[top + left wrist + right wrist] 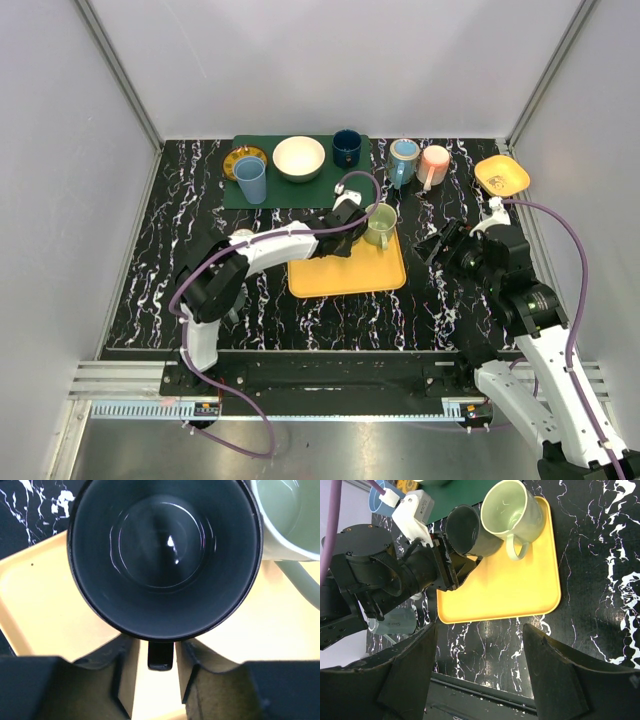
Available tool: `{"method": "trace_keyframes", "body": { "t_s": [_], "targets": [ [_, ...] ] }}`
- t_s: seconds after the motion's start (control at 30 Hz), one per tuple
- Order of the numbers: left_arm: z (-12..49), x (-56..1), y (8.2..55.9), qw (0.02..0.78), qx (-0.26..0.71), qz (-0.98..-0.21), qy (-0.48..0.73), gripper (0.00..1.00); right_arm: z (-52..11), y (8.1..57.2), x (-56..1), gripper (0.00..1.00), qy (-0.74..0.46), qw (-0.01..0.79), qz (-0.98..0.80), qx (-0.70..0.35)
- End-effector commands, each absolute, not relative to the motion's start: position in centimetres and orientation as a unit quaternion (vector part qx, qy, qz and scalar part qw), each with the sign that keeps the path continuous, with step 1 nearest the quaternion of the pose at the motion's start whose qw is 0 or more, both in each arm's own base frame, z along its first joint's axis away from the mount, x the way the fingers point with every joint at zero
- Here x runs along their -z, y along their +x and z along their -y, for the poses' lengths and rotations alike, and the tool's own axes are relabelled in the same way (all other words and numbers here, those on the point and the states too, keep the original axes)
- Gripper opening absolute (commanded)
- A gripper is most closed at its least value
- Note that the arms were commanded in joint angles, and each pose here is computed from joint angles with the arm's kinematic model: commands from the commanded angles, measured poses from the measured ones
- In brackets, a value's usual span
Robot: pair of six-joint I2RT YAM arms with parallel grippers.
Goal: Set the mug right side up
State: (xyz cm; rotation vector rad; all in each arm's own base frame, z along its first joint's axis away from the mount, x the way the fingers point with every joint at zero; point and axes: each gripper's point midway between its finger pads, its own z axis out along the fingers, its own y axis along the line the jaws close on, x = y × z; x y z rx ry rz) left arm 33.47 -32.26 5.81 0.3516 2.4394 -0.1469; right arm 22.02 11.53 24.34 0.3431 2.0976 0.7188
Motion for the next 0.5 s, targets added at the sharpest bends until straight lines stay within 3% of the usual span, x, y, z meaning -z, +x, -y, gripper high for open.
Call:
{"method": "trace_keyframes", "body": {
  "t_s": [0.0, 0.1, 0.33, 0.47],
  "targets": [
    [32.5, -8.1, 34.7, 0.359, 0.062, -0.923, 0.123, 0.41, -11.7, 22.4, -25.5, 0.75, 0.130, 0.450, -0.832, -0.296],
    [31.9, -8.1, 34.3, 0.359, 0.057, -0.923, 0.123, 0.45, -11.7, 22.5, -25.6, 0.75, 0.133, 0.450, -0.833, -0.294],
    [30.2, -9.8, 33.2, 0.366, 0.055, -0.923, 0.102, 0.65, -11.2, 22.6, -25.8, 0.75, 0.142, 0.455, -0.832, -0.285],
    [28.0, -18.1, 31.6, 0.435, 0.102, -0.892, 0.069, 0.79, -9.2, 24.1, -26.1, 0.75, 0.161, 0.472, -0.838, -0.221]
  ]
}}
